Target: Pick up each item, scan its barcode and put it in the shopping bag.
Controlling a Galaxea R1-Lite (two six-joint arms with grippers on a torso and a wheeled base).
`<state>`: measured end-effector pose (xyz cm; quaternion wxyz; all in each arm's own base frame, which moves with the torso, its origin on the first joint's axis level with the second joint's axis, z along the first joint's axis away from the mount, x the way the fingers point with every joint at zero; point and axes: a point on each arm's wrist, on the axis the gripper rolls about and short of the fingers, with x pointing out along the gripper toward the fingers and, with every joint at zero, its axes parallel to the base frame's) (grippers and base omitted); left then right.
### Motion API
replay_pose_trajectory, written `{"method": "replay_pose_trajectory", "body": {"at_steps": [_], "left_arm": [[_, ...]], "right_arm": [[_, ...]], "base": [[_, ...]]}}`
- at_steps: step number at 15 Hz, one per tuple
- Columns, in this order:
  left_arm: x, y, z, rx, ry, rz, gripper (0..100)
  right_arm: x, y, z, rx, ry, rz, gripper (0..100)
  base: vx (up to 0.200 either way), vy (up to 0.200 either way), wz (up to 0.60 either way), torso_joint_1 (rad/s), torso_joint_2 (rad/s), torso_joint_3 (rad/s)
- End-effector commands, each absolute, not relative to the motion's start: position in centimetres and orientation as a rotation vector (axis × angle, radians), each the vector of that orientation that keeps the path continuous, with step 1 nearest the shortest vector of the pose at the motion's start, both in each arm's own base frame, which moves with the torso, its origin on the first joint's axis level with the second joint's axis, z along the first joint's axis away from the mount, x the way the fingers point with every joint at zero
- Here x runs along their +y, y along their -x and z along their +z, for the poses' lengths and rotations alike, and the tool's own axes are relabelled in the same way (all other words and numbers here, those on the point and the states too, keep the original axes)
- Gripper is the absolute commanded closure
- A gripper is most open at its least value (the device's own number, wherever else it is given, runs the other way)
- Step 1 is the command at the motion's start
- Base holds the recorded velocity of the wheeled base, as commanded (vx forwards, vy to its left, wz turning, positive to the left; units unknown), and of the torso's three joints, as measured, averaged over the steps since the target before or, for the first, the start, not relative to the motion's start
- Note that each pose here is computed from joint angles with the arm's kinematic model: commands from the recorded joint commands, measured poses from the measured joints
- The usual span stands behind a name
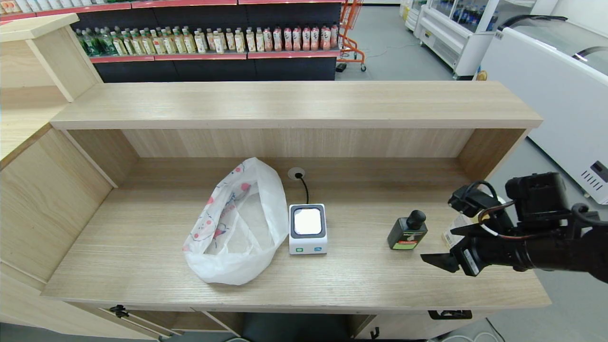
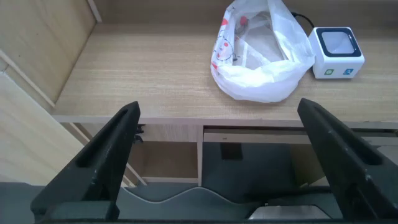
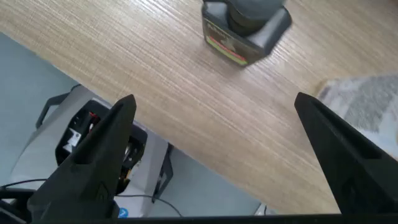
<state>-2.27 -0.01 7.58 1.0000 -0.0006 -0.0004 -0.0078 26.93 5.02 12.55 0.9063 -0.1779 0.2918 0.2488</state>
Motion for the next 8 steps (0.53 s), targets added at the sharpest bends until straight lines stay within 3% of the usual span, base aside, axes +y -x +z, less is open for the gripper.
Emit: {"method": "replay_pose_trajectory", "body": {"at_steps": [1,8], "left_arm": [[0.0,2.3,7.6,-0.002,0.002,-0.015,0],[0.0,2.3,7.6,-0.002,0.002,-0.015,0]], "right_arm": [[6.3,-28.6,10.7,0.622,0.395,0.554,0],[7.8,-30.4,11.4,0.524,0.511,0.511,0]], "base": [[0.0,0.0,0.0,0.0,0.0,0.0],[0.0,0.0,0.0,0.0,0.0,0.0]]}}
